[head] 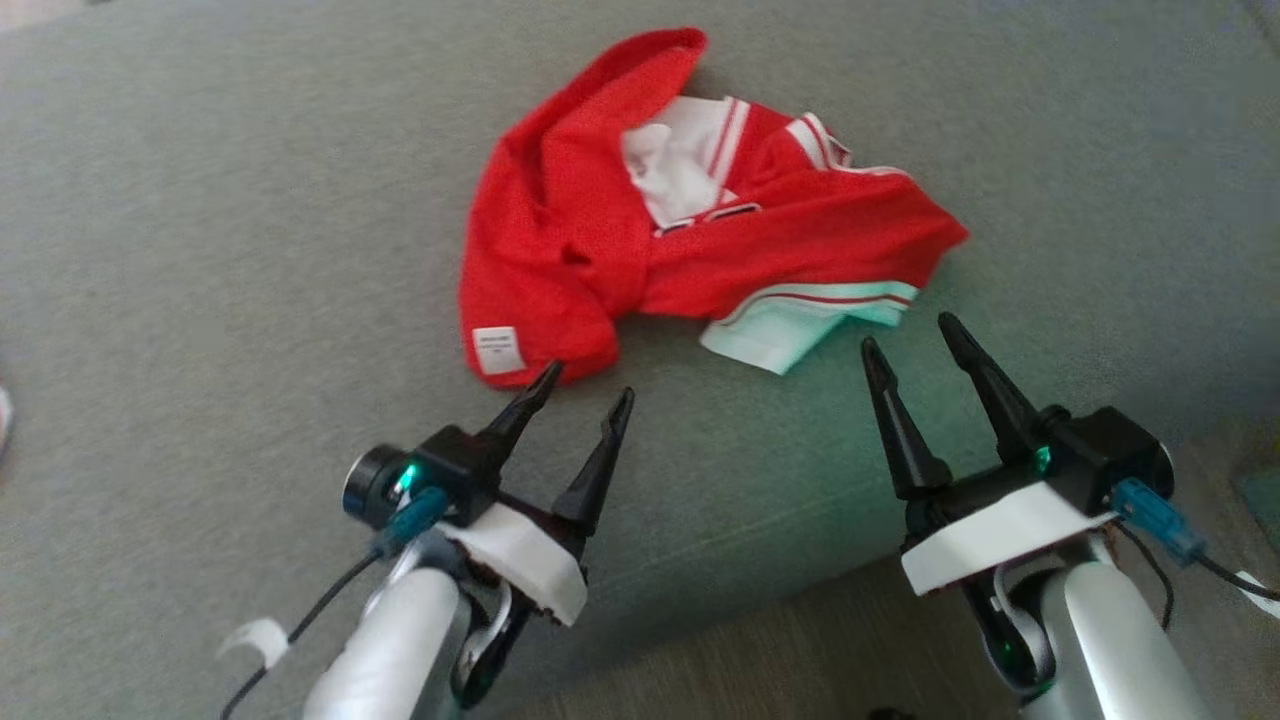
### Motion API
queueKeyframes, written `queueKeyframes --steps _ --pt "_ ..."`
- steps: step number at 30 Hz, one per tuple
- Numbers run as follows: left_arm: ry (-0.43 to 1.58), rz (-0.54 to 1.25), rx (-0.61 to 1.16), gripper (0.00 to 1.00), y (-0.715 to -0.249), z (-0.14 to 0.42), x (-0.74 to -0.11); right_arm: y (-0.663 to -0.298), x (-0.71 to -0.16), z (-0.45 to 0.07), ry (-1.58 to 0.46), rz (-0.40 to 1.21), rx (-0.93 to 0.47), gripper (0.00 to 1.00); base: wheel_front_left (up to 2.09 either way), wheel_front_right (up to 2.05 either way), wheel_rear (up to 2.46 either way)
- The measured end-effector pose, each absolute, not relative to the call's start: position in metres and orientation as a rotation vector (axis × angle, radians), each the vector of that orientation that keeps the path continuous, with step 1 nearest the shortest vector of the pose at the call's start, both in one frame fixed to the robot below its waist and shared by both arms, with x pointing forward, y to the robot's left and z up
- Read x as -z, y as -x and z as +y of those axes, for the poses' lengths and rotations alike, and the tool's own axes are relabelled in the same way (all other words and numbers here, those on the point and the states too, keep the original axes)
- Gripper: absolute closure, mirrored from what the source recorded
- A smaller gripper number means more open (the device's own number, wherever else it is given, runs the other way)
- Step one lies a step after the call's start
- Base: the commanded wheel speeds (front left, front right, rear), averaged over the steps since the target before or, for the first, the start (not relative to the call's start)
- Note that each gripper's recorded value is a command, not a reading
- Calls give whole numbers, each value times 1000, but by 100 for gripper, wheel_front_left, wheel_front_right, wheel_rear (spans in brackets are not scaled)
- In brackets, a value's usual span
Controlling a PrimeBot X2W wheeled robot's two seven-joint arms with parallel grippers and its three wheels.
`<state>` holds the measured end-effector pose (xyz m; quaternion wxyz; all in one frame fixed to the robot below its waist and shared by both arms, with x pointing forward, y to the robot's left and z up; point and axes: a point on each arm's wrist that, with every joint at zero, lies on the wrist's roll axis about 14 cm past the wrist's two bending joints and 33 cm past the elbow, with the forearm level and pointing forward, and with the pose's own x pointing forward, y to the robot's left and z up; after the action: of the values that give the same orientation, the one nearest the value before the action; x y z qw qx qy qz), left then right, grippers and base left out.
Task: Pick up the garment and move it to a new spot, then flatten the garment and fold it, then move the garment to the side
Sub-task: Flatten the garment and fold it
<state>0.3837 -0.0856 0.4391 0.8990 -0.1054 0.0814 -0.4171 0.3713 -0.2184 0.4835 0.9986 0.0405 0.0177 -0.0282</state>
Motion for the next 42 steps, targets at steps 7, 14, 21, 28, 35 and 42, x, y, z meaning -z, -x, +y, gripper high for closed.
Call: queueKeyframes --steps 7,14,21,28,35,42 --pt "67 165 889 0 -400 -100 -418 -363 -472 -234 -86 67 114 0 0 0 0" --pt "-76 141 912 0 -406 -107 -403 -362 -471 -256 -68 66 175 0 0 0 0" --pt "-138 146 933 0 -406 -107 -391 -360 -467 -262 -64 73 195 0 0 0 0" --pt "-162 161 926 60 -410 -105 -384 -362 -464 -262 -72 79 197 0 0 0 0" --pt "-122 143 890 100 -418 -100 -396 -368 -463 -262 -76 75 193 0 0 0 0" --pt "97 34 720 100 -441 -72 -458 -379 -458 -247 -79 85 143 0 0 0 0"
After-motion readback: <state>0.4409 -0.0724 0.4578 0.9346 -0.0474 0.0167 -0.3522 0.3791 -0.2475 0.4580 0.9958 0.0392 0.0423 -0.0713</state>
